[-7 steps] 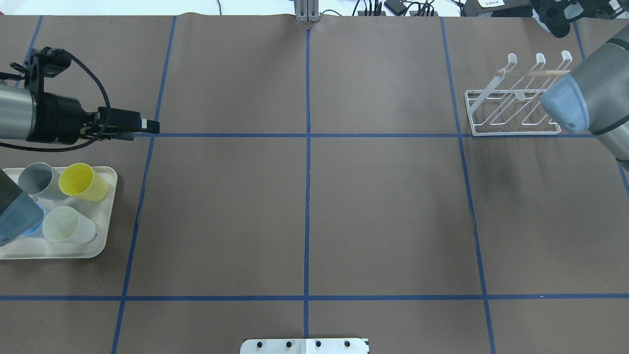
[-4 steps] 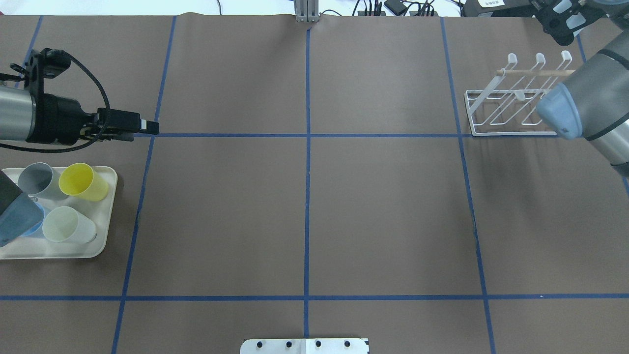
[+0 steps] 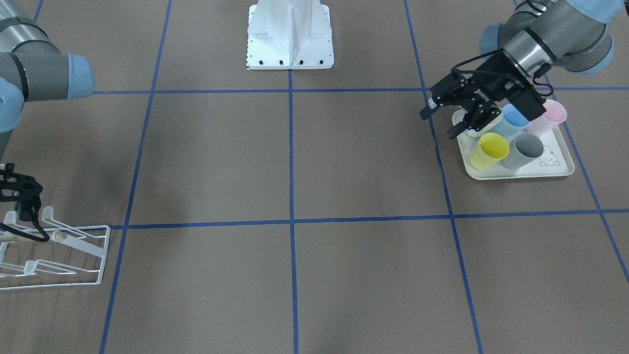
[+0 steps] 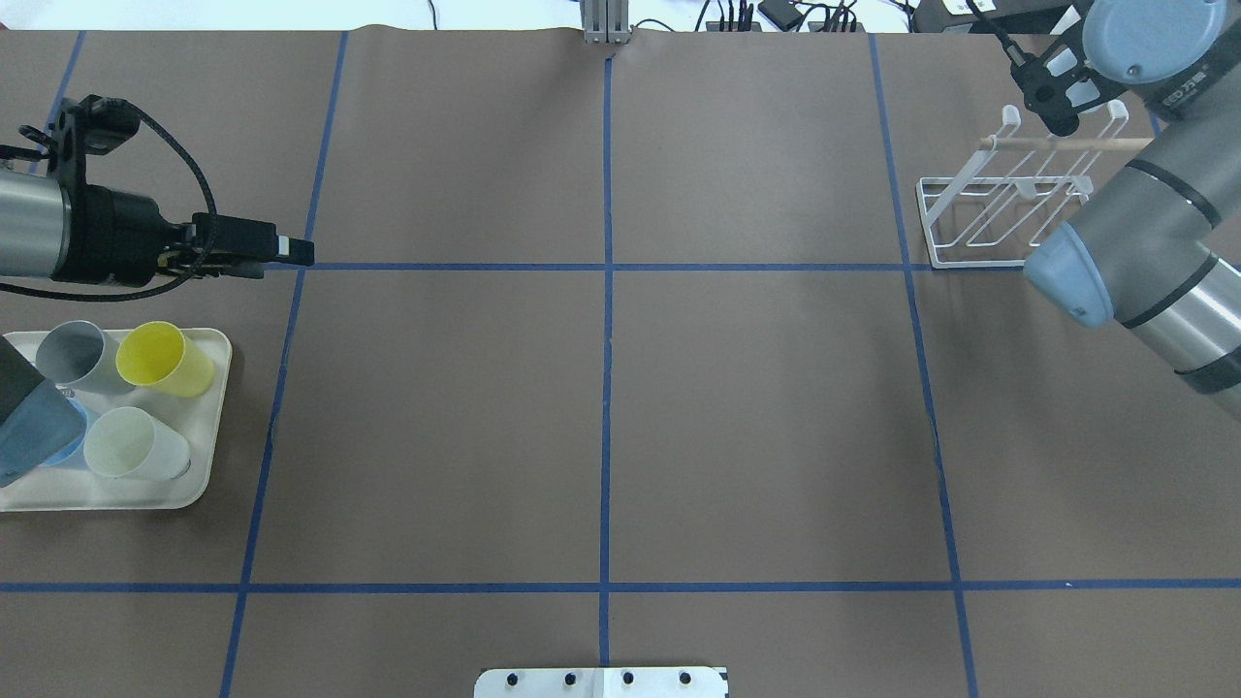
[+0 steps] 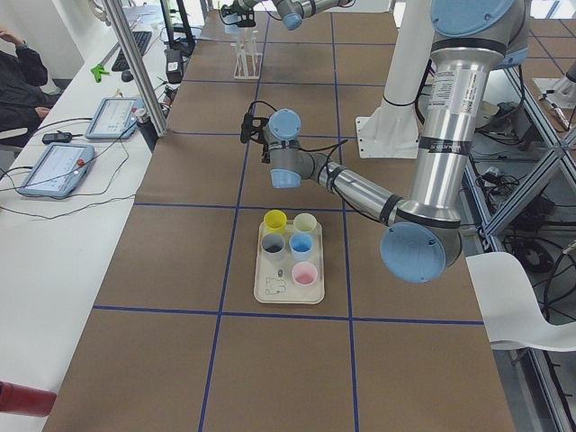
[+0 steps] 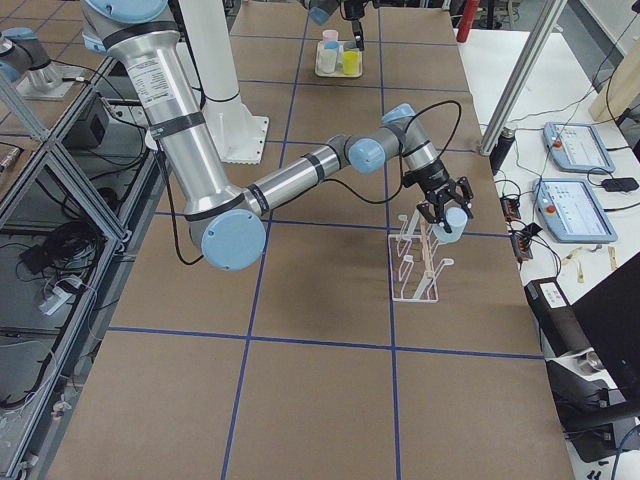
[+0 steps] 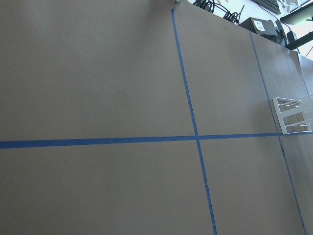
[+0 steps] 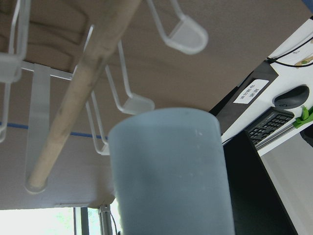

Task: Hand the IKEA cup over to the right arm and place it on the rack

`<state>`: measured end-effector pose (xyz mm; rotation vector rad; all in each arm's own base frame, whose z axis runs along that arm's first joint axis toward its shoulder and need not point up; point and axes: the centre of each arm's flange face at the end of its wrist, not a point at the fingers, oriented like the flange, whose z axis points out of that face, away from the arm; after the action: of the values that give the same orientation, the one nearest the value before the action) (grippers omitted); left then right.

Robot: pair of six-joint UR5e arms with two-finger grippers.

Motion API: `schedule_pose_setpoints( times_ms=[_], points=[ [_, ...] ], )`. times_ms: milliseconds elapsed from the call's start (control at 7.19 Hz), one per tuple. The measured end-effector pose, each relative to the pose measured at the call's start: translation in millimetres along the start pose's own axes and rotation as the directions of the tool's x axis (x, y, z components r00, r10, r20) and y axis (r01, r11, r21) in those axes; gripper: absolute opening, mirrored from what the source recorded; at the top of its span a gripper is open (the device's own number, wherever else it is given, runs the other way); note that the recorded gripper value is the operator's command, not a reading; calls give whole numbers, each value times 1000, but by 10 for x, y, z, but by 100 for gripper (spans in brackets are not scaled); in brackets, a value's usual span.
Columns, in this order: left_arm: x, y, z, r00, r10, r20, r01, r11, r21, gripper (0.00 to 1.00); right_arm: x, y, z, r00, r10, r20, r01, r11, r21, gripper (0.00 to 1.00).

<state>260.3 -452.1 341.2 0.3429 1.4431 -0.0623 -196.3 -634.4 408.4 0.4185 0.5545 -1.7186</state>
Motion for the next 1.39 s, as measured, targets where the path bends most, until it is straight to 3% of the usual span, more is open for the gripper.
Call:
schedule_pose_setpoints(
  times_ms=[695, 973, 1112, 1251, 1390],
  points=[
    [17, -3, -2, 1000, 2, -3, -2, 1000, 1, 100, -86, -224, 155, 1000, -27, 6, 28, 999, -31, 2],
    [32, -5, 4, 1000, 4, -6, -4, 1000, 0, 100, -122, -255, 228, 1000, -30, 7, 30, 999, -35, 13],
    [41, -6, 9, 1000, 5, -7, -5, 1000, 0, 100, -139, -272, 263, 999, -34, 11, 35, 998, -43, 24],
    [44, -2, 15, 1000, 5, -8, -5, 1000, -1, 100, -150, -296, 287, 999, -39, 14, 40, 998, -53, 50],
    [46, -2, 20, 1000, 6, -8, -6, 1000, -2, 100, -156, -335, 295, 999, -45, 13, 46, 997, -63, 99]
  ],
)
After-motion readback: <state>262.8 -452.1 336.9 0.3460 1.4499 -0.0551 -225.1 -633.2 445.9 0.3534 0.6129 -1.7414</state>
